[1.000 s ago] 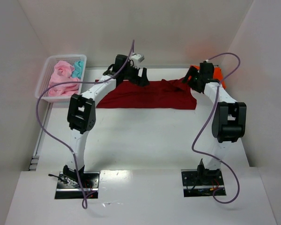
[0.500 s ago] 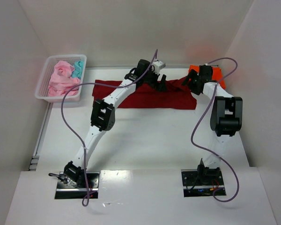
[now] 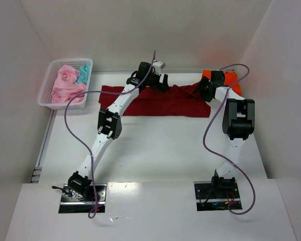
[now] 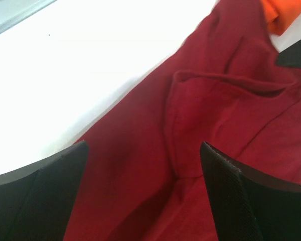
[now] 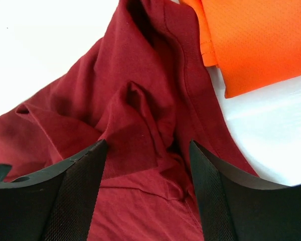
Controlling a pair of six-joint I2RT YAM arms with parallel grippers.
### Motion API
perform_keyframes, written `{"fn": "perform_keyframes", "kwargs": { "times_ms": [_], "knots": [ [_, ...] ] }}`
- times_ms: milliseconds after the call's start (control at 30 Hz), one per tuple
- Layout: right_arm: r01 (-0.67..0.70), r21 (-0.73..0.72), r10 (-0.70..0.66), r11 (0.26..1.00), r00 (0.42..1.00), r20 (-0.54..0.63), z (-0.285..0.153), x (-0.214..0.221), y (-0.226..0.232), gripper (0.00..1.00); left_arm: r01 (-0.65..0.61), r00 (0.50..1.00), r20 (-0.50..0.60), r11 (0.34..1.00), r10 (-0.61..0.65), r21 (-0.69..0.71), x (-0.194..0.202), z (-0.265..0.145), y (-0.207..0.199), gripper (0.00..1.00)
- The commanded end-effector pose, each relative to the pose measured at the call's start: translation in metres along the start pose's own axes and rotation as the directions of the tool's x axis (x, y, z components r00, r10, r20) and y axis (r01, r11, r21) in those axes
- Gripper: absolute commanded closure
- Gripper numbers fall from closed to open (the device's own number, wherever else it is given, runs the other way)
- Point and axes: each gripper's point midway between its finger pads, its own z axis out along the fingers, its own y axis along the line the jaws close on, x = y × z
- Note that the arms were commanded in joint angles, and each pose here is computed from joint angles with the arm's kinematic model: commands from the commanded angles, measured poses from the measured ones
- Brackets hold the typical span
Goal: Fold and stack the t-shirts
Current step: Fold the other side of the tshirt into a rectangle
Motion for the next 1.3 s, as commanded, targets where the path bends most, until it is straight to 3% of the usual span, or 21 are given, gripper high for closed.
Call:
{"fn": "perform_keyframes", "kwargs": {
  "times_ms": [0, 233, 500, 667, 1000, 1267],
  "knots": [
    [0.018, -0.061, -0.014, 0.998, 0.998, 0.062, -0.01, -0.029, 0.026, 0.28, -0.017, 1.0, 0.001, 0.998, 0.017, 0.064, -0.001, 0.001, -0.013, 0.01],
    [0.051, -0.088, -0.039, 0.995, 0.991, 0.129, -0.043, -0.057, 0.047, 0.28, -0.1, 0.994, -0.025, 0.98, 0.106, 0.173, 0.006, -0.006, -0.029, 0.01],
    [0.031, -0.145, -0.022, 0.989, 0.998, 0.062, -0.049, -0.038, 0.054, 0.28, -0.151, 0.985, -0.043, 0.951, 0.169, 0.271, 0.022, -0.002, -0.05, 0.01],
    [0.007, -0.119, -0.005, 0.993, 1.0, 0.017, -0.043, -0.019, 0.041, 0.28, -0.172, 0.978, -0.072, 0.955, 0.194, 0.242, 0.029, 0.003, -0.06, 0.01],
    [-0.027, -0.133, 0.02, 0.991, 0.998, -0.057, -0.024, 0.017, 0.04, 0.27, -0.199, 0.97, -0.124, 0.976, 0.208, 0.083, 0.027, -0.001, -0.039, 0.01],
    [-0.05, -0.137, 0.045, 0.989, 0.998, -0.038, -0.002, 0.013, 0.039, 0.28, -0.229, 0.966, -0.114, 0.972, 0.234, 0.052, 0.006, -0.017, -0.042, 0.01]
  ]
}}
